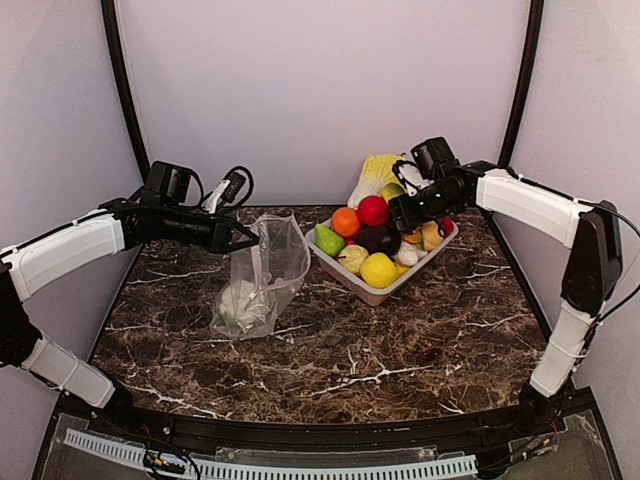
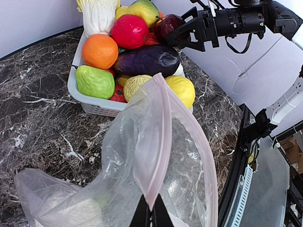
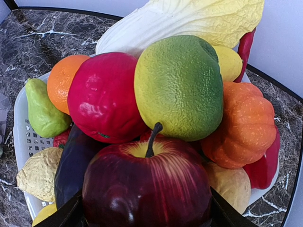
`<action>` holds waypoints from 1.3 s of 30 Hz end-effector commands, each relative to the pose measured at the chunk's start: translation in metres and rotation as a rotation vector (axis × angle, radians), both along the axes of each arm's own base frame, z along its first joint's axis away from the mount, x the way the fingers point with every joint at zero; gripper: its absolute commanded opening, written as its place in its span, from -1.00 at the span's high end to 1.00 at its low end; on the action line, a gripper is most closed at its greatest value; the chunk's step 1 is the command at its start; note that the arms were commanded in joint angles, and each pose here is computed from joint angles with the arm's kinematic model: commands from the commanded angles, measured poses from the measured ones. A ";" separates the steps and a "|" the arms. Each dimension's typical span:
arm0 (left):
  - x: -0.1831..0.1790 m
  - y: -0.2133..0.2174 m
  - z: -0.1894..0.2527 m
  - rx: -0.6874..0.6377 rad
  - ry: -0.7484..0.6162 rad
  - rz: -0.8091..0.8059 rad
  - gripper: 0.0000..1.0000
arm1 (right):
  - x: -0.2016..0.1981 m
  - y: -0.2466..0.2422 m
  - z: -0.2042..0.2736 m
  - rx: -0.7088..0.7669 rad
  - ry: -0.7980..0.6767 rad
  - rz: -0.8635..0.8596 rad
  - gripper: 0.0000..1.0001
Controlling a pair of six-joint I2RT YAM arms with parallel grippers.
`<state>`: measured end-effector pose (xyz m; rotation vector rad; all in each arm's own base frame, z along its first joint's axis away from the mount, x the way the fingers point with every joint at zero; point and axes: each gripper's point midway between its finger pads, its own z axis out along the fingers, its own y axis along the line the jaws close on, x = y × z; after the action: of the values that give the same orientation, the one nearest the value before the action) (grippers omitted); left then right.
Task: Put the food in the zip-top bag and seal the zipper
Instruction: Pick up the fake fruit from the bin, then place the fake fruit in the zipper food storage bag.
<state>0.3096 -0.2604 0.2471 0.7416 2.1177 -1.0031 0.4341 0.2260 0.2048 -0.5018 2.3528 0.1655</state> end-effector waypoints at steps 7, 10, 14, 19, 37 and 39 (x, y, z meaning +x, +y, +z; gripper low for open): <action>-0.003 0.000 0.000 -0.006 0.009 -0.009 0.99 | -0.019 -0.003 0.061 0.054 -0.093 -0.002 -0.30; -0.004 -0.001 0.000 -0.012 0.014 -0.013 0.99 | -0.037 -0.001 0.081 0.078 -0.118 0.003 -0.29; -0.004 -0.002 0.001 -0.018 0.016 -0.016 0.99 | -0.077 0.035 0.102 0.149 -0.134 0.089 -0.28; -0.005 -0.001 0.003 -0.022 0.012 -0.018 0.99 | -0.145 0.119 0.123 0.364 -0.124 0.349 -0.28; -0.007 0.000 0.006 -0.022 0.001 -0.018 0.99 | -0.196 0.258 0.084 0.526 -0.094 0.611 -0.19; -0.007 -0.001 0.005 -0.024 0.005 -0.020 0.99 | -0.190 0.261 0.081 0.502 -0.095 0.586 -0.18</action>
<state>0.3074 -0.2618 0.2481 0.7403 2.1193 -1.0263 0.2363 0.4723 0.2724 -0.9384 1.9510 0.9780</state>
